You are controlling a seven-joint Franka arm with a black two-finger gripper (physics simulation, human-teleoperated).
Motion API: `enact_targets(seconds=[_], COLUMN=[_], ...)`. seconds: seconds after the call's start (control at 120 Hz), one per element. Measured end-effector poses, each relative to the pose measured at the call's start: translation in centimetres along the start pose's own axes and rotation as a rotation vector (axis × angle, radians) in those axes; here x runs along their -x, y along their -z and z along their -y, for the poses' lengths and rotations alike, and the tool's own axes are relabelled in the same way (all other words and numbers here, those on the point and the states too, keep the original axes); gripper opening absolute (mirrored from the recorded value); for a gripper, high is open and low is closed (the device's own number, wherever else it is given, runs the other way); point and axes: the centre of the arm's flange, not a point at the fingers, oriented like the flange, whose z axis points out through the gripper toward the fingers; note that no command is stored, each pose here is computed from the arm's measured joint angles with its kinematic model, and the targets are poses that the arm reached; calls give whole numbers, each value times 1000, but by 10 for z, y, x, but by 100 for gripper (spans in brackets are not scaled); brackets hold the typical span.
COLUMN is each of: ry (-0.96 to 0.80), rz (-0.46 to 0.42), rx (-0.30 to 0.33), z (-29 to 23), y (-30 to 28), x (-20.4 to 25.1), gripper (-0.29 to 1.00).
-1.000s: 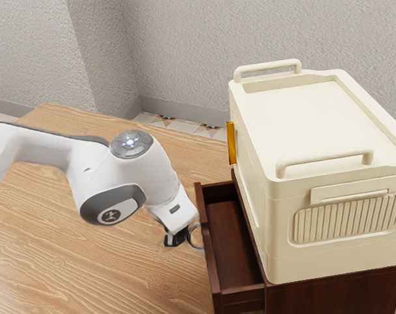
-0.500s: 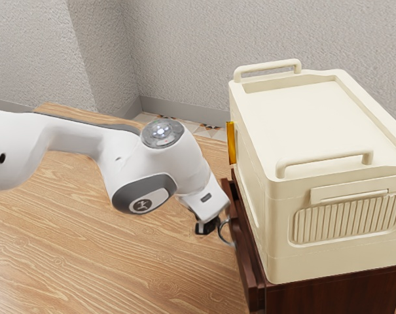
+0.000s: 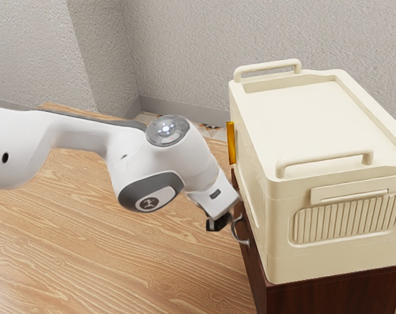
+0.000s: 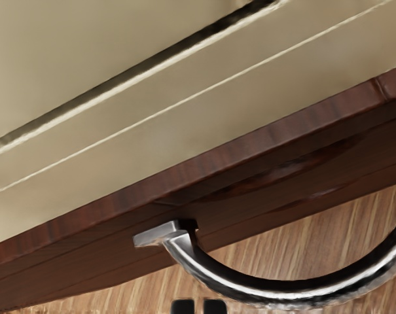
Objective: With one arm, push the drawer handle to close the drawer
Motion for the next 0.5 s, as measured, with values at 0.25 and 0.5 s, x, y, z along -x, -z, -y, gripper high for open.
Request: enact_targets(seconds=[0.25,0.5], ry=[288,832], rz=[7,122], rx=[-83,35], z=[-4,43], y=[125,180], x=[64,106], gripper=[17,54])
